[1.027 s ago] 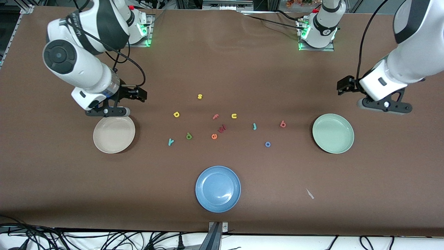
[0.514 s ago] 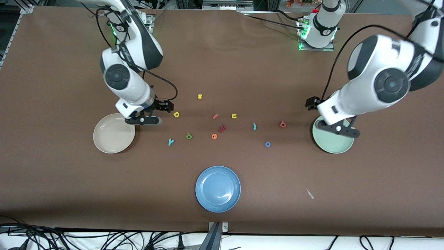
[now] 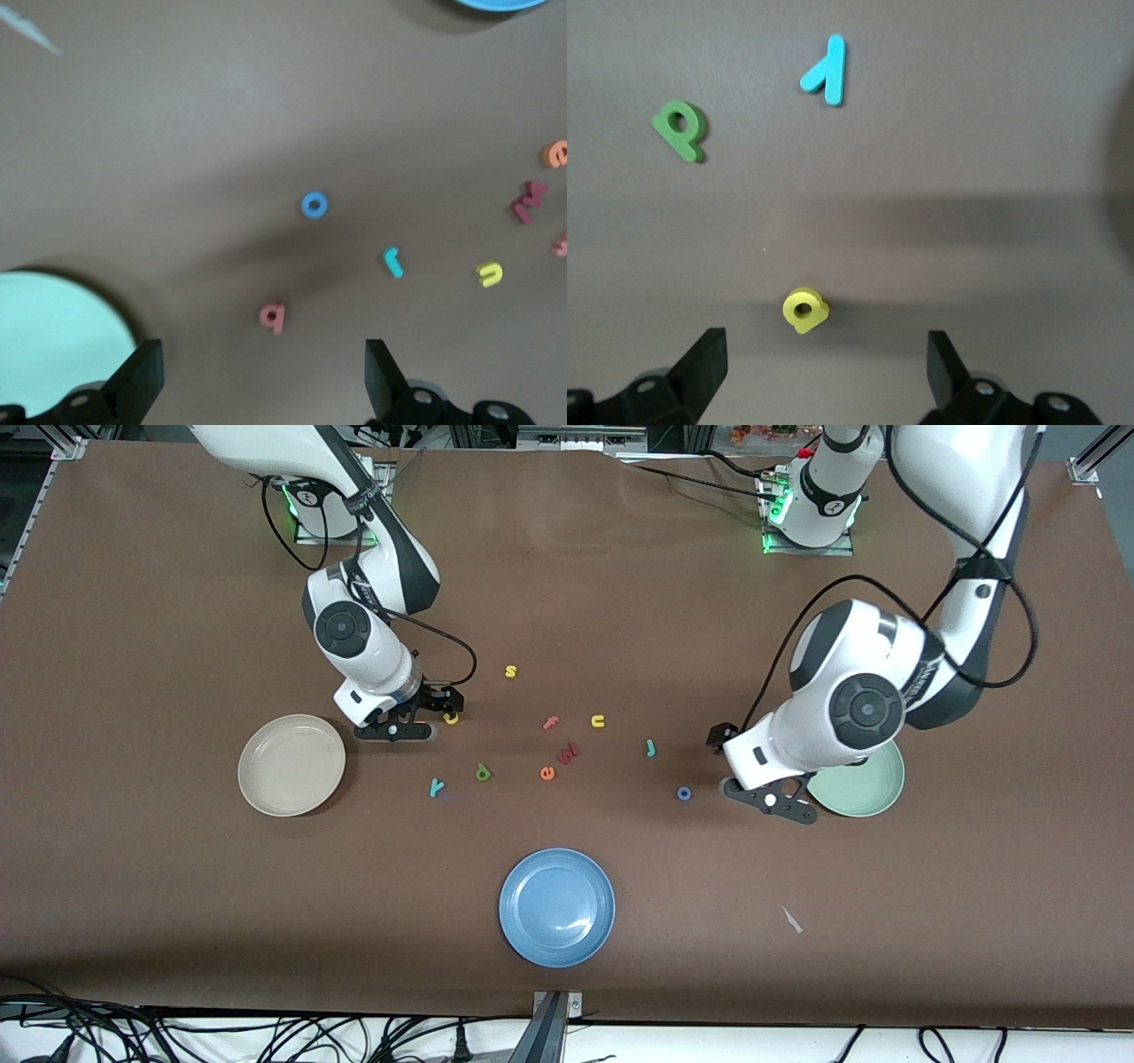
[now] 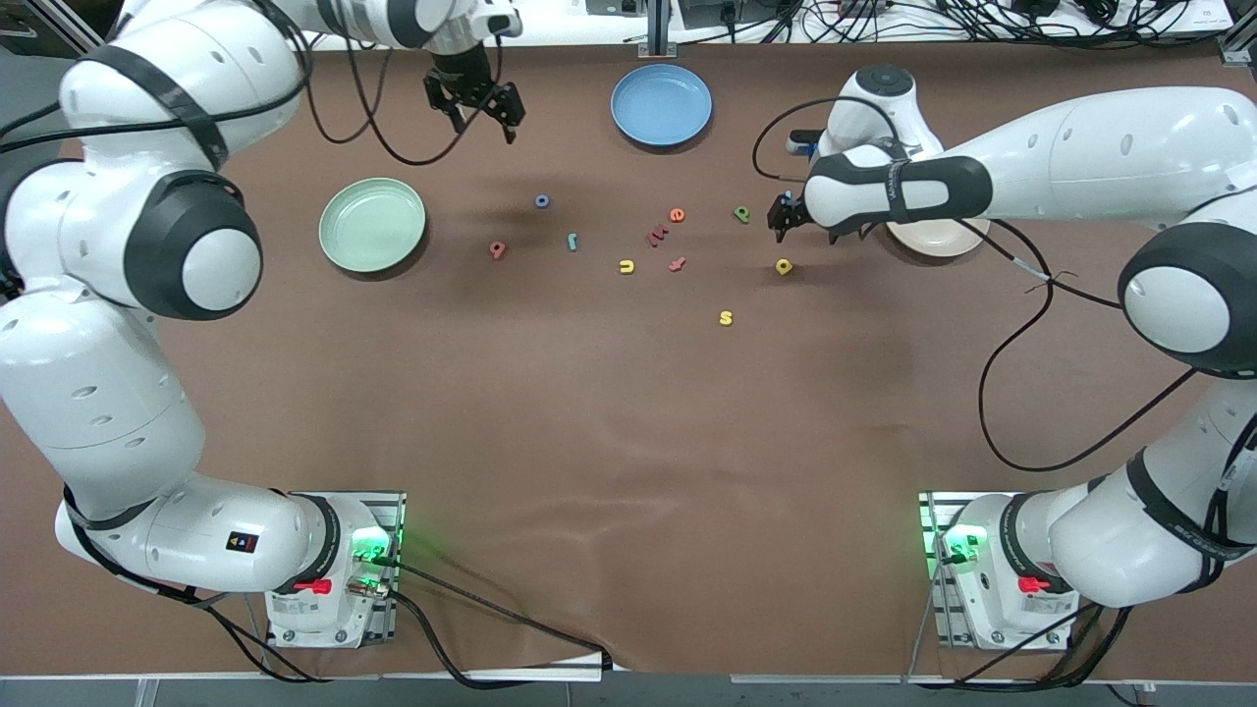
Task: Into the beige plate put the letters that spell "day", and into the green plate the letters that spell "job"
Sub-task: 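Reach the right gripper to the yellow letter while the left gripper reaches the blue o, then grasp the yellow letter with the right gripper while the left gripper grasps the blue o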
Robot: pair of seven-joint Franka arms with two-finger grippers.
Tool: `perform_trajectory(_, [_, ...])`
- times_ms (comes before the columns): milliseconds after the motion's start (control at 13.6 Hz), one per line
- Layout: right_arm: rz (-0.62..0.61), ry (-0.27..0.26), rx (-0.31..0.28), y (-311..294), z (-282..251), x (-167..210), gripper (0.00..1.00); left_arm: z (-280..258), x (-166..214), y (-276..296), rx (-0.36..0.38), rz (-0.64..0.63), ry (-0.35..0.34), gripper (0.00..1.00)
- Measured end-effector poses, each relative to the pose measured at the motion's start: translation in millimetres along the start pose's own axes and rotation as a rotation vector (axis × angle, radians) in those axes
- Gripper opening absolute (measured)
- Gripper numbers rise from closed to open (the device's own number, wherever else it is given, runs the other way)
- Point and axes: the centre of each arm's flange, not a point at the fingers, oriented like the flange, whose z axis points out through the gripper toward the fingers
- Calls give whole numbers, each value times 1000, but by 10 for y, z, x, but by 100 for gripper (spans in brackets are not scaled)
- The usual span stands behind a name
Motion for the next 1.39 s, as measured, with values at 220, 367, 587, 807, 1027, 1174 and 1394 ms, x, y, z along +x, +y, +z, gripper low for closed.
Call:
perform_trajectory(220, [-14,-18,1,-84,183,-57,100,313,142,26,-11,4,24,100])
perform_trajectory(367, [-16,-19,2,-93,261,-62,100,551,188,-10,-16,-1,3,100])
perform_trajectory(587, [-15,-25,2,-95,345,-57,100,767,232,14,-22,2,-8,100])
perform_trajectory(807, [-28,-32,3,-180,423,-60,100,968,319,182,-28,24,34,100])
perform_trajectory(1027, [-47,-40,0,-292,515,-93,96,1074,318,339,29,56,35,96])
perform_trajectory(1174, [-47,-46,-2,-289,551,-99,91,1146,331,331,65,57,67,93])
perform_trajectory(1394, [-55,-46,-3,-281,559,-94,80,1365,314,288,79,56,106,86])
